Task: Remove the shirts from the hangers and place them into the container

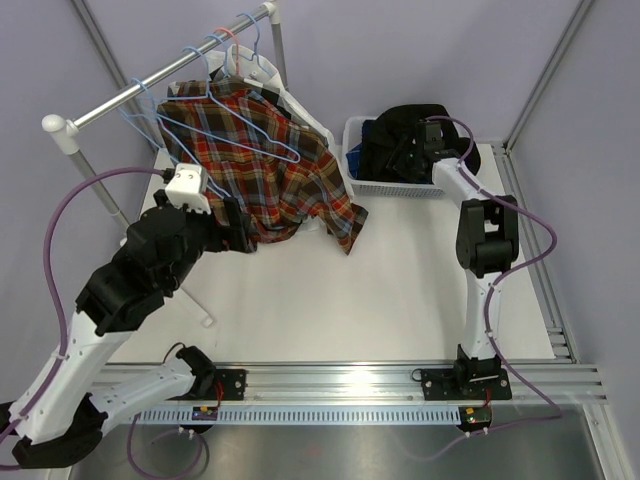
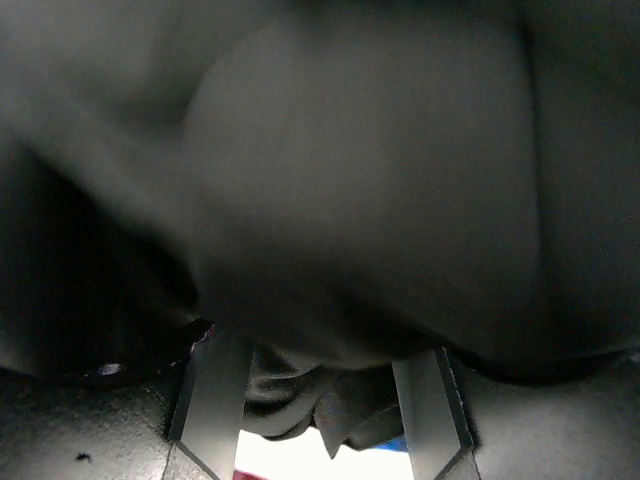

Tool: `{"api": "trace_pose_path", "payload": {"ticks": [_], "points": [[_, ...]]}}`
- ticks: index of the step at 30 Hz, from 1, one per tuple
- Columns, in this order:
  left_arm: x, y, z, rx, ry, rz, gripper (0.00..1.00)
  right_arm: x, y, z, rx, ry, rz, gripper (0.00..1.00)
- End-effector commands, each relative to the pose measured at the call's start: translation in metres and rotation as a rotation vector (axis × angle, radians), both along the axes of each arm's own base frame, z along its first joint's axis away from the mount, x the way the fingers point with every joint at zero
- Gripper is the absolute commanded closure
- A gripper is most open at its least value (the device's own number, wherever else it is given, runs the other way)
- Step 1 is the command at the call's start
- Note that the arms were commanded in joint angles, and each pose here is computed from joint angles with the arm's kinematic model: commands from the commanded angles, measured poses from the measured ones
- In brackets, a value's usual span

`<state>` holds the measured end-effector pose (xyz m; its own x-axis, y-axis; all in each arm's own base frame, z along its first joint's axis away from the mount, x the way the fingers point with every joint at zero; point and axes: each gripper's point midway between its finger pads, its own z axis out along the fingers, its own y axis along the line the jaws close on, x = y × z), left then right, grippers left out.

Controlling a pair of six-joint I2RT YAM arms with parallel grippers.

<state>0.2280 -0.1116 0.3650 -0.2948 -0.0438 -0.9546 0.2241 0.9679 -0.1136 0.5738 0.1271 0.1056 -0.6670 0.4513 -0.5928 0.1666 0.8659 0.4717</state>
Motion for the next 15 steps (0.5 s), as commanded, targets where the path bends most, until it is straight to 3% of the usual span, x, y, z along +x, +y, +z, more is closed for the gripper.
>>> {"api": "trace_pose_path", "payload": {"ticks": [1,4,11,15], "points": [[0.007,0.002,0.007,-0.005,-0.034,0.029,0.01,-0.009,-0.015,-0.039,-0.036,0.100,-0.054,0.37],[0.008,0.001,0.010,-0.005,-0.037,0.026,0.01,-0.011,-0.013,-0.019,-0.025,0.058,-0.024,0.34],[0.012,-0.004,0.013,0.003,-0.036,0.014,0.01,-0.013,-0.026,0.125,-0.049,-0.185,0.023,0.26],[0.014,-0.009,0.012,0.006,-0.029,0.001,0.01,-0.022,-0.055,0.179,0.012,-0.271,-0.030,0.24]]}}
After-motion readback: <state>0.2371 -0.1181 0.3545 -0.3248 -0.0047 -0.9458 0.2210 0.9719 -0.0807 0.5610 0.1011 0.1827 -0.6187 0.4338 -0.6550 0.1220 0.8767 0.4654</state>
